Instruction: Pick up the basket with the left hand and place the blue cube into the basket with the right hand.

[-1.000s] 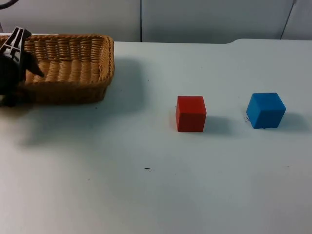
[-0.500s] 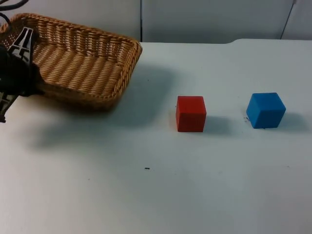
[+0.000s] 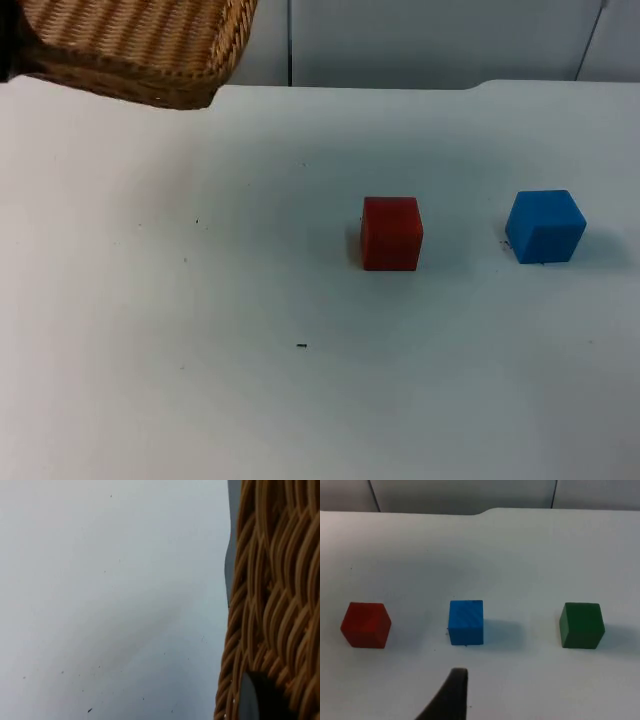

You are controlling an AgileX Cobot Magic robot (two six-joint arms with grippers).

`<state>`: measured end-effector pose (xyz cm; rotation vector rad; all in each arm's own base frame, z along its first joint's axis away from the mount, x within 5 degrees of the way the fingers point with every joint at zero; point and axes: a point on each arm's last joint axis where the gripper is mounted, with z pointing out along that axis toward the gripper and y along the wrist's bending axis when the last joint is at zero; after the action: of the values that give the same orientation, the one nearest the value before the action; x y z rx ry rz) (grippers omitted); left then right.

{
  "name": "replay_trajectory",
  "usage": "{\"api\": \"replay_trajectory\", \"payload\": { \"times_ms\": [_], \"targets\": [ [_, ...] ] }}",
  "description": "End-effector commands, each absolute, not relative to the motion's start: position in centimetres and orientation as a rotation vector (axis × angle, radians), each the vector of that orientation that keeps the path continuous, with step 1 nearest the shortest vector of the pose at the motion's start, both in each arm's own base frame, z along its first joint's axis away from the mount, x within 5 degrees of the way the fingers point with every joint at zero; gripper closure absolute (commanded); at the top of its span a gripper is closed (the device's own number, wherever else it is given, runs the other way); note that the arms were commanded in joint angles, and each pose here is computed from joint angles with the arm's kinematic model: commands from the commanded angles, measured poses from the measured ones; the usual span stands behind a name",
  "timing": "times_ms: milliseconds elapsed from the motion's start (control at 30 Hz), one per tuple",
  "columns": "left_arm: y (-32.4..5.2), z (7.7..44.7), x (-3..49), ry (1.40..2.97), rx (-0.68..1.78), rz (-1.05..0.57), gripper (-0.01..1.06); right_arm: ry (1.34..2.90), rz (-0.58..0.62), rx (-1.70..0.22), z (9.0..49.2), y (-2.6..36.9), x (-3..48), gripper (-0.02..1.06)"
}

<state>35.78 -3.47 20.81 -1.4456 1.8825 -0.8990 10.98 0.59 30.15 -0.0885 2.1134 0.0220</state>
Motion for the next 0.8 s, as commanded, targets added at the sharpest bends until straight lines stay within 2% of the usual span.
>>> {"api": "replay_trajectory", "payload": {
  "times_ms": [0, 233, 467, 767],
  "targets": [
    [-3.5, 21.8, 32.9, 1.867, -1.453, -0.917, 1.05, 2.107, 0.024, -0.098, 30.3, 0.7, 11.0, 0.0],
    [-3.7, 22.0, 29.5, 2.052, -1.167, -0.853, 1.05, 2.116, 0.051, -0.086, 30.3, 0.8, 11.0, 0.0],
    [-4.9, 21.7, 27.9, 2.354, -0.708, -0.805, 1.05, 2.128, 0.053, -0.087, 30.2, 0.8, 10.9, 0.0],
    [-1.1, 21.2, 26.3, 2.647, -0.45, -0.698, 1.05, 2.153, 0.042, -0.119, 30.0, 0.8, 10.8, 0.0]
  ]
}}
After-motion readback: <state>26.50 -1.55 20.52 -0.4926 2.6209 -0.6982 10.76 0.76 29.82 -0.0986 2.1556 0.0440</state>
